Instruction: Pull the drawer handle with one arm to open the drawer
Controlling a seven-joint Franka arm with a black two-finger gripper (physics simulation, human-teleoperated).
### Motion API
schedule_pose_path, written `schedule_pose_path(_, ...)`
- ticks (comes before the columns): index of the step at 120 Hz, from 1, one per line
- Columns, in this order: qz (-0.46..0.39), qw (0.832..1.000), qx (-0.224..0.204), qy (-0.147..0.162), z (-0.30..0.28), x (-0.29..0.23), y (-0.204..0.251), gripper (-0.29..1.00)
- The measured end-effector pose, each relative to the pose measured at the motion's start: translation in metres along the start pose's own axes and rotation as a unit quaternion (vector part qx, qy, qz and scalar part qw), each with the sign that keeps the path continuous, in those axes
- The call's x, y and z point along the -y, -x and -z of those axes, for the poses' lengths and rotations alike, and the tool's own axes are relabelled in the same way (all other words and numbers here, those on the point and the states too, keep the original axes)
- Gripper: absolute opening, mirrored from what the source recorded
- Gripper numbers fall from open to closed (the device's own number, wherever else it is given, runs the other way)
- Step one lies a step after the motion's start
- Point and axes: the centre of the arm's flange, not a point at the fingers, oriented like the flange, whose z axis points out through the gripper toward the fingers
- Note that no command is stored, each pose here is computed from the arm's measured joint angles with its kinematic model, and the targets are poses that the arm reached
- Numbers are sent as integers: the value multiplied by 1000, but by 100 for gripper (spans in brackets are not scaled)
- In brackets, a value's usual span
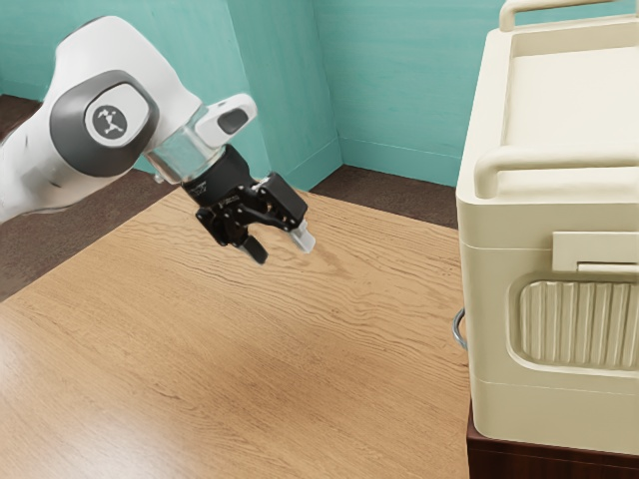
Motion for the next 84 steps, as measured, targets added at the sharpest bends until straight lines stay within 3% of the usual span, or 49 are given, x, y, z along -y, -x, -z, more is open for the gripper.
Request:
schedule_pose_path(26, 5, 999, 1, 36, -40, -54, 3, 68)
schedule_pose_path(84, 61, 996, -23, 58, -82, -74, 16, 68)
